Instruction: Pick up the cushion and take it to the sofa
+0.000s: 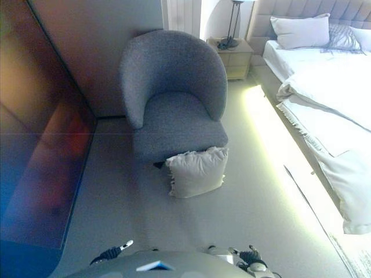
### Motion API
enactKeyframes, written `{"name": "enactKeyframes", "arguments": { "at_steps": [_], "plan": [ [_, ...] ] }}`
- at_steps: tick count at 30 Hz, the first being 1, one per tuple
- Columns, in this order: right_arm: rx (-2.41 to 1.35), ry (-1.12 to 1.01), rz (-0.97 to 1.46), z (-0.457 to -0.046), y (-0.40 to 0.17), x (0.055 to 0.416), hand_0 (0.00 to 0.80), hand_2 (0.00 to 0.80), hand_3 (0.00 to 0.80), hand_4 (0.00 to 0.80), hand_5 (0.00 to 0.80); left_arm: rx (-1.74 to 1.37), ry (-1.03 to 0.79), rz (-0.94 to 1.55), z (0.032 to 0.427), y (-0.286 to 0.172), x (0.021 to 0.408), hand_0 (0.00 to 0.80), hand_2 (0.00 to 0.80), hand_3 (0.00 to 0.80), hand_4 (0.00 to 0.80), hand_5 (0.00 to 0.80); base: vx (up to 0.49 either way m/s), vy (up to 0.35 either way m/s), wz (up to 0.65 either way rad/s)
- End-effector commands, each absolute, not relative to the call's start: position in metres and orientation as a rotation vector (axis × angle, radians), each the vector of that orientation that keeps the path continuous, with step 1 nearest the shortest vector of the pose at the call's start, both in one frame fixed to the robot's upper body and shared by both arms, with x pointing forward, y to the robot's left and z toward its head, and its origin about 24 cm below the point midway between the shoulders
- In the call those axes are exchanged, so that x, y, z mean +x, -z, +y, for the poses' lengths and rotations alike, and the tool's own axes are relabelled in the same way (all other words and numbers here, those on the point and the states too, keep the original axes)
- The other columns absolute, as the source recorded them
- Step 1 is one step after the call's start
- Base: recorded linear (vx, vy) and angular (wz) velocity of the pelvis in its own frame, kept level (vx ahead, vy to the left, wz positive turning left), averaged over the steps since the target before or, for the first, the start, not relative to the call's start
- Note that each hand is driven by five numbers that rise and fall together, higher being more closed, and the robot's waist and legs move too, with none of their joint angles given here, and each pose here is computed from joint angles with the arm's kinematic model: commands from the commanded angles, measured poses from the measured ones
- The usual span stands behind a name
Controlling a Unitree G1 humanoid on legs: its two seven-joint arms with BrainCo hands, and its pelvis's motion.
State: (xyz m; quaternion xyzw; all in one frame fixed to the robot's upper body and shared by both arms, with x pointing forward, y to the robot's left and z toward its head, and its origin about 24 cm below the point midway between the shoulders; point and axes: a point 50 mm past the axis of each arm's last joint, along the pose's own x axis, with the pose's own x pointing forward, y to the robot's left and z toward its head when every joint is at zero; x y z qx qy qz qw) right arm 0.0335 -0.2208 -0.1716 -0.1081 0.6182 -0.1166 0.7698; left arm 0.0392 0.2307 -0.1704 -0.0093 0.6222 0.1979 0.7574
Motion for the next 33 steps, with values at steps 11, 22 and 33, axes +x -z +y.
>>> {"name": "enactKeyframes", "arguments": {
  "at_steps": [11, 22, 33],
  "plan": [
    [-0.229, 0.215, 1.277, -0.207, 0.1714, 0.0589, 0.0, 0.0, 0.0, 0.0, 0.0, -0.019, -0.364, 1.309, 0.2212, 0.17, 0.0662, 0.0, 0.0, 0.0, 0.0, 0.0, -0.003, 0.002, 0.0],
    [-0.232, 0.216, 1.269, -0.2035, 0.1714, 0.062, 0.0, 0.0, 0.0, 0.0, 0.0, 0.017, -0.357, 1.33, 0.2212, 0.1698, 0.0688, 0.0, 0.0, 0.0, 0.0, 0.0, -0.008, -0.006, 0.0],
    [-0.248, 0.217, 1.265, -0.2043, 0.1707, 0.0663, 0.0, 0.0, 0.0, 0.0, 0.0, -0.015, -0.385, 1.296, 0.2203, 0.1691, 0.0729, 0.0, 0.0, 0.0, 0.0, 0.0, 0.0, -0.113, -0.01]
  ]
}}
